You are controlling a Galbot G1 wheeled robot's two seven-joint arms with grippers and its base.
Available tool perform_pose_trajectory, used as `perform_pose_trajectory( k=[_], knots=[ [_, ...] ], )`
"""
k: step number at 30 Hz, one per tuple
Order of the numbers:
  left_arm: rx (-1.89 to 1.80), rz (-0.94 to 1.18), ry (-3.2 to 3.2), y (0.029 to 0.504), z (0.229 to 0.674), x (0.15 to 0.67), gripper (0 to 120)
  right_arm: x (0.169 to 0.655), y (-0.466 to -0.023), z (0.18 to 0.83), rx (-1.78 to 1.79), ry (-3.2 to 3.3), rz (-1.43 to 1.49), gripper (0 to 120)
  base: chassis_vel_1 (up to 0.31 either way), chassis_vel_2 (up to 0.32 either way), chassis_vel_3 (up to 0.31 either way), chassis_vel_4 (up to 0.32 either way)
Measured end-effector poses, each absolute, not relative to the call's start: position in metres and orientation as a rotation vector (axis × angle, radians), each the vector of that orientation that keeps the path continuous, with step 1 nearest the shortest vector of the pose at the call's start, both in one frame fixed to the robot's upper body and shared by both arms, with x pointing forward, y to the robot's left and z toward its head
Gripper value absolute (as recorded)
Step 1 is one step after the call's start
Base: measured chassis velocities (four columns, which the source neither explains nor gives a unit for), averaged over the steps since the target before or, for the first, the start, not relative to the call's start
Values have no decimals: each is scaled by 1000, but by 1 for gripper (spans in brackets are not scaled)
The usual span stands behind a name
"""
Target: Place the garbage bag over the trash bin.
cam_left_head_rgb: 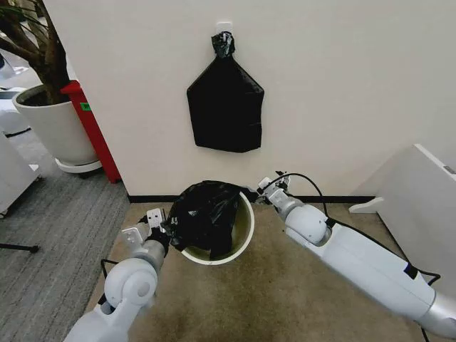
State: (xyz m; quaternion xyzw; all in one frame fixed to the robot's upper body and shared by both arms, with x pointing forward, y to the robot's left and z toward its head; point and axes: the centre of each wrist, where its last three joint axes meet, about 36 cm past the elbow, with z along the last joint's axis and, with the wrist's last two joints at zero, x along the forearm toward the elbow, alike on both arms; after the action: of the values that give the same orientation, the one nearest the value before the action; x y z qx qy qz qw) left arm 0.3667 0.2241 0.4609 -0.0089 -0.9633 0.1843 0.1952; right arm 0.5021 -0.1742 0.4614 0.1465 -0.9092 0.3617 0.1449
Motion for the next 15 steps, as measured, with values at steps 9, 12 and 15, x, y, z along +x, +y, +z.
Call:
perform_pose_trajectory(
  k=[9,12,15],
  knots=[
    [-21,511,-2667,209,444,357,2,532,-158,505,501,-2782,824,100,0,0,0,0],
    [-34,497,-2659,204,437,354,2,542,-147,532,512,-2769,634,100,0,0,0,0],
    [-40,492,-2657,203,435,353,2,545,-144,541,509,-2743,571,100,0,0,0,0]
  ],
)
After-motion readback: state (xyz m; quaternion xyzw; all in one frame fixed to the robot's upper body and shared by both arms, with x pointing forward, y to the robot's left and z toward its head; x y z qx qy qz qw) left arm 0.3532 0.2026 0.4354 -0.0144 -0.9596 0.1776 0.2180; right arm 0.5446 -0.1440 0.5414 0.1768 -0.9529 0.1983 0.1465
